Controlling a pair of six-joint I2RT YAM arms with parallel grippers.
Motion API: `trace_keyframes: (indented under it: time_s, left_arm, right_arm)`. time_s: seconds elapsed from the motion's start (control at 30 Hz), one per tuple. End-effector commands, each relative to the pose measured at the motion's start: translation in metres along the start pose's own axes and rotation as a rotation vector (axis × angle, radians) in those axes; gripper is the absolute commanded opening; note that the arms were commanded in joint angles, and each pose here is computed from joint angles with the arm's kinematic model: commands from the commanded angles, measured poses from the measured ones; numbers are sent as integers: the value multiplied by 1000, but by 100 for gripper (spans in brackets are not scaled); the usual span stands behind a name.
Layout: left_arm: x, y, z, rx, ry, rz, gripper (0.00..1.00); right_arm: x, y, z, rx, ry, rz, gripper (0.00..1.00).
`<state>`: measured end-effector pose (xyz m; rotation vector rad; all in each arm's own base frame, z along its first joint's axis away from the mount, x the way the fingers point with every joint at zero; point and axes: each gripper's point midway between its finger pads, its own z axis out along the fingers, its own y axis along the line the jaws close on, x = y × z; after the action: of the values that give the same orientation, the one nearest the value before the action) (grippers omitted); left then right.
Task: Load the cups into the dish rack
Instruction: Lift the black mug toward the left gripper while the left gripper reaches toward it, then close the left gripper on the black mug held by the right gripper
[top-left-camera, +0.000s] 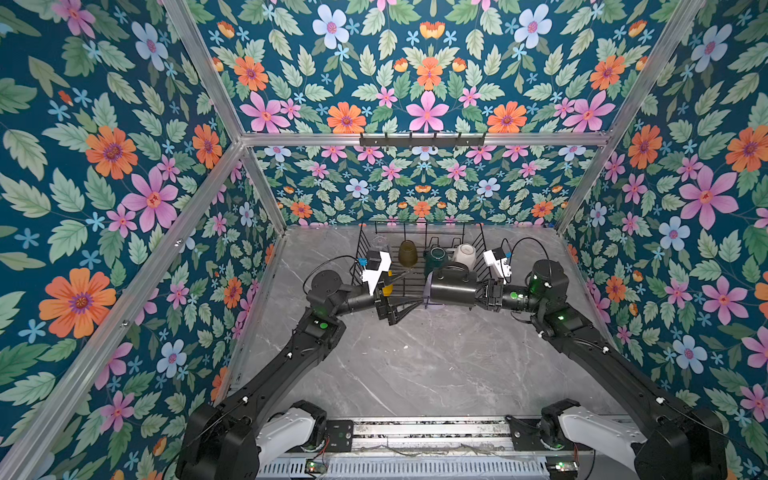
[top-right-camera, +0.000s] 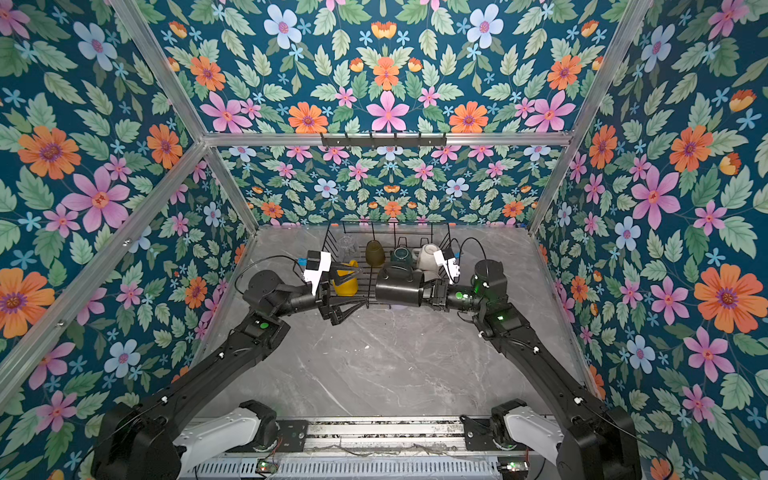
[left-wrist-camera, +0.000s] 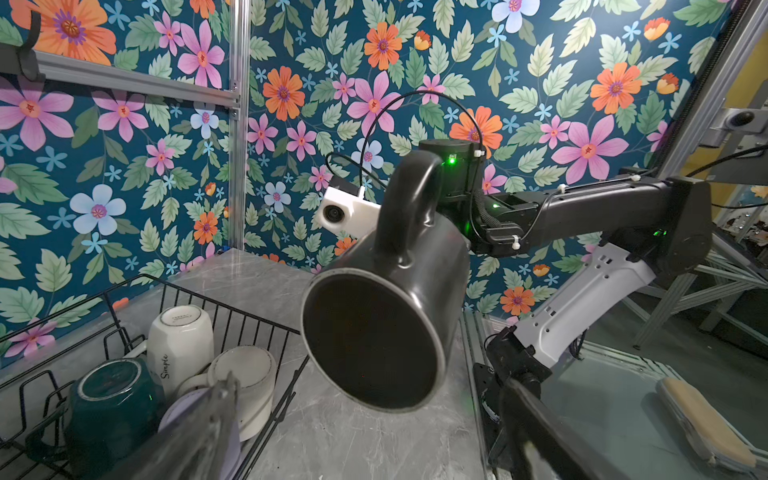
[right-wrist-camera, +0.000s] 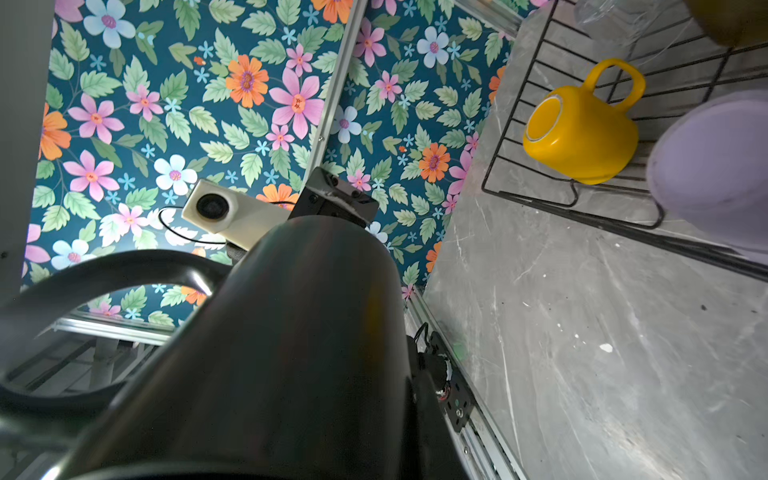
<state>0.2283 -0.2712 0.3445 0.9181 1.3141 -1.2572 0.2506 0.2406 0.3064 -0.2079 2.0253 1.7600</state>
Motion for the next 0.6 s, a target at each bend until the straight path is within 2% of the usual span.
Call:
trace_keyframes:
  time_s: [0.0, 0.57]
  left_arm:
    - [-8, -9, 1, 51, -14, 26, 100]
    - [-7, -19, 1, 124, -6, 17, 100]
  right_arm:
    - [-1, 26, 6, -82, 25, -100, 0]
    - [3, 34, 38, -138, 107, -121, 0]
